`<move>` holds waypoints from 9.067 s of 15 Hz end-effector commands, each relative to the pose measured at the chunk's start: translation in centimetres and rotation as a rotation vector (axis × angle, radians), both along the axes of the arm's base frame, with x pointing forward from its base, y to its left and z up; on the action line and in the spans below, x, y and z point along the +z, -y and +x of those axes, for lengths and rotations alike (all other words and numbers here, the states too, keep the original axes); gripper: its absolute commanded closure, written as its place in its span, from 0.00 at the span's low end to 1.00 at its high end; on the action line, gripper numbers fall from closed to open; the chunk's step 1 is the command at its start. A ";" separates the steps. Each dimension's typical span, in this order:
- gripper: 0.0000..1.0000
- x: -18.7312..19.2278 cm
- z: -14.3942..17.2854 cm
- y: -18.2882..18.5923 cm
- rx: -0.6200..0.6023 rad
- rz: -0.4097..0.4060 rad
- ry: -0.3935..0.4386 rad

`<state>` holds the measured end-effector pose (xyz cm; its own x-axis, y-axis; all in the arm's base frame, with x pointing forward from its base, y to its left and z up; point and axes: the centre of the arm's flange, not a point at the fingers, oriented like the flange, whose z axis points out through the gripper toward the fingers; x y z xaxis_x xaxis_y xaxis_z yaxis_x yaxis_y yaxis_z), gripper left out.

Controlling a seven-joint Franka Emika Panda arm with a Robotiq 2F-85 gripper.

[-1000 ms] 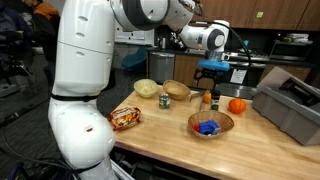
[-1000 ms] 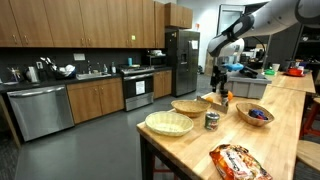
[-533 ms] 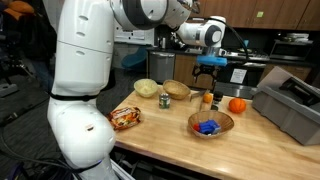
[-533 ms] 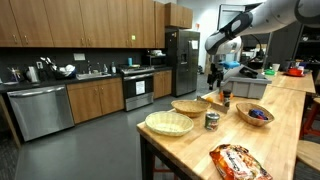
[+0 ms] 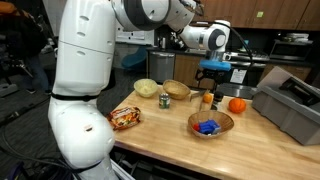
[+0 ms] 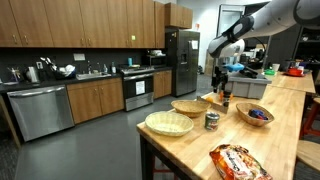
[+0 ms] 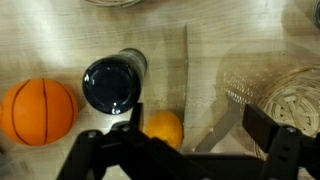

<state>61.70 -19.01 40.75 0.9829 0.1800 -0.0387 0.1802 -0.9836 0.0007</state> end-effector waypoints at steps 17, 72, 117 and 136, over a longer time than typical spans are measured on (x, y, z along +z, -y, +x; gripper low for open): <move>0.00 -0.4 -0.7 2.1 -0.018 0.005 0.006; 0.00 -0.2 -4.2 6.6 -0.277 -0.003 0.006; 0.00 -3.3 -3.0 8.6 -0.383 -0.006 -0.035; 0.70 0.2 -2.6 10.8 -0.368 -0.072 0.016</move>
<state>59.00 -28.79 38.72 0.9769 -0.2101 -0.0389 -0.2082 -0.9769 0.0485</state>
